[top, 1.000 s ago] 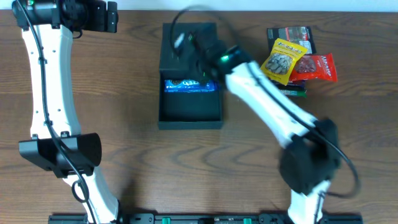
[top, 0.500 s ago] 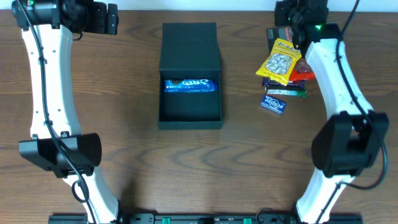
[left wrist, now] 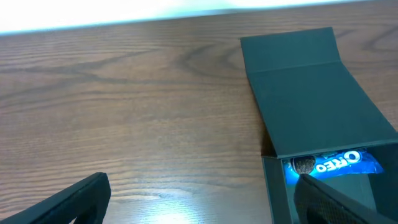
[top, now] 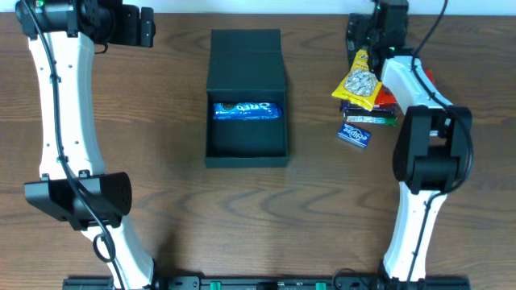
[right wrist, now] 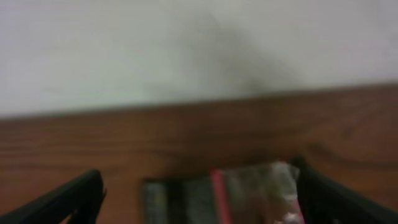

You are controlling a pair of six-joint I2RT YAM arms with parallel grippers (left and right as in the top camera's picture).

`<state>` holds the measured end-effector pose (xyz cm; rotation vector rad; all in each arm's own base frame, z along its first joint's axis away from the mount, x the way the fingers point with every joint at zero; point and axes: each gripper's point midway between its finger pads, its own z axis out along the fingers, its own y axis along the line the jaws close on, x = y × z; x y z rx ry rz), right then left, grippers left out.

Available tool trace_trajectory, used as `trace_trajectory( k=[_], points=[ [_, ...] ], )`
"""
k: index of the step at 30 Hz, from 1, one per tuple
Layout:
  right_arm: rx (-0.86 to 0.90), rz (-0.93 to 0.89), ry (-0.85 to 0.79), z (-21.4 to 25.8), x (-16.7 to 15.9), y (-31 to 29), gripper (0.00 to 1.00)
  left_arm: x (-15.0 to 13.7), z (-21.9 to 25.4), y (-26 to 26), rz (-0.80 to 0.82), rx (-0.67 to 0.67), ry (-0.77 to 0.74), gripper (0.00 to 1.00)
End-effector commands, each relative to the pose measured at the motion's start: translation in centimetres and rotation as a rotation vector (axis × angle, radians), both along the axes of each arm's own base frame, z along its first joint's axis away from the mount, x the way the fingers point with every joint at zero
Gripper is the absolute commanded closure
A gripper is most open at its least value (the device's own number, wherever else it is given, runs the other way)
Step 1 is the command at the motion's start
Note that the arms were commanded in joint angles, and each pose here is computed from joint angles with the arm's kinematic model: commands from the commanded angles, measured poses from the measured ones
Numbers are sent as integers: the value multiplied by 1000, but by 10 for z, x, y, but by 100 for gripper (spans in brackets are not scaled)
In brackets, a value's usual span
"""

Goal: Pack container

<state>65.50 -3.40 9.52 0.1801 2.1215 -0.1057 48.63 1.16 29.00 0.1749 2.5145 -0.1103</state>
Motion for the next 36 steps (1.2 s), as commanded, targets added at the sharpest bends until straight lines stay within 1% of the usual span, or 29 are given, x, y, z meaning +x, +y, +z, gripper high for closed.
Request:
trace_trajectory(
  k=[1, 4, 8, 12, 14, 18, 23, 27, 32, 36],
  points=[
    [17, -87, 14, -15, -2, -38, 1, -7, 8, -1, -4, -4, -10, 5],
    [27, -114, 39, -27, -1, -54, 1, -8, 7, -1, -4, -4, -5, 4],
    [70, -90, 110, -43, 13, -60, 1, -8, 7, -1, -5, -4, -6, 4],
    [78, -94, 156, -47, 27, -64, 1, -8, 7, -1, -4, -4, -5, 4],
    [94, -73, 161, -47, 30, -60, 2, -8, 7, -1, -4, -4, -5, 5],
    [104, -64, 186, -57, 27, -56, 4, -8, 7, -1, -4, -3, -5, 5],
    [111, -68, 268, -81, 14, -55, 5, -7, 8, -1, -4, -3, -9, 5],
    [114, -69, 303, -92, 9, -54, 7, -6, 8, -1, -5, -3, -11, 4],
    [116, -70, 334, -100, 3, -54, 14, -6, 8, 0, -3, 0, -11, 5],
    [118, -70, 354, -103, 0, -53, 26, -7, 8, 0, -3, 0, -10, 5]
  ],
)
